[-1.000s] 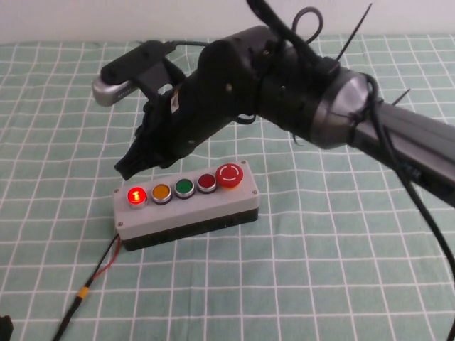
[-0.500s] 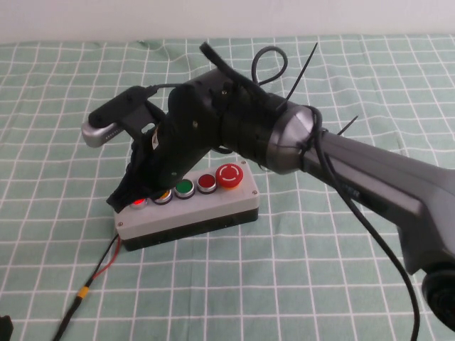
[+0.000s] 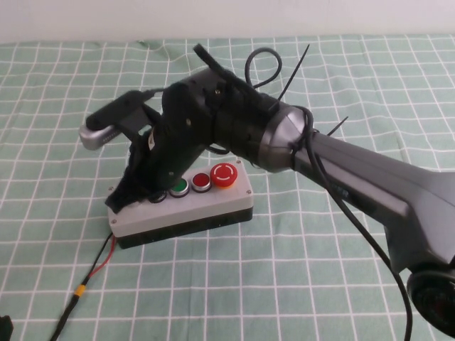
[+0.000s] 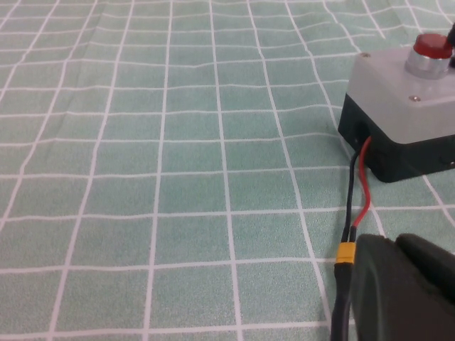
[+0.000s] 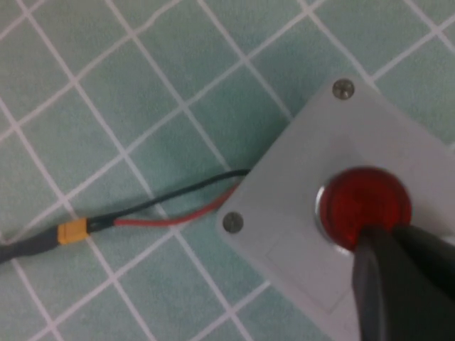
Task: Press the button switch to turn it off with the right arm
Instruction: 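Press the lit red button on the button box to turn it off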
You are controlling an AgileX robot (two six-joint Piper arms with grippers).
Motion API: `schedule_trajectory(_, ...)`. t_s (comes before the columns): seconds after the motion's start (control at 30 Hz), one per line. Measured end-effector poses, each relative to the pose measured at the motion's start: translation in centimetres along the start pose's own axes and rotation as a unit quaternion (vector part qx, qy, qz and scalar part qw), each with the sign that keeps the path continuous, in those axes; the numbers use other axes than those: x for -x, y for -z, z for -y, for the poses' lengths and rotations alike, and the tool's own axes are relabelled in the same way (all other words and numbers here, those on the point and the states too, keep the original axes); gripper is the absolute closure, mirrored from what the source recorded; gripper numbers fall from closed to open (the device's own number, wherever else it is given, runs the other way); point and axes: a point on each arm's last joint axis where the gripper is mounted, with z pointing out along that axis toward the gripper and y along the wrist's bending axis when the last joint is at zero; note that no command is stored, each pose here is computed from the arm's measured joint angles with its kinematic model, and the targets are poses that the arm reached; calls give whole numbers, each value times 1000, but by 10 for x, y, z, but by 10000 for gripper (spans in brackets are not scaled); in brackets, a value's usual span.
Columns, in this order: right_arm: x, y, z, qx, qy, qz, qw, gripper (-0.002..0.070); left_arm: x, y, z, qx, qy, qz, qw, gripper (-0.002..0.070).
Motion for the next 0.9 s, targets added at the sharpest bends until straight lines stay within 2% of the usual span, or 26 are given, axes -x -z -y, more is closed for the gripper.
schedule_trajectory(0.23,24,24,-5,10,-2,70,997,692,0,0,0,0,0,0,1000,678)
schedule_trajectory(0.37,24,21,-4,8,-1,71,997,692,0,0,0,0,0,0,1000,678)
schedule_trajectory(0.57,25,32,4,-44,31,68,996,692,0,0,0,0,0,0,1000,678)
schedule_trajectory(0.73,32,88,11,-120,39,89,988,692,0,0,0,0,0,0,1000,678)
schedule_trajectory(0.9,35,174,8,-164,43,141,975,692,0,0,0,0,0,0,1000,678)
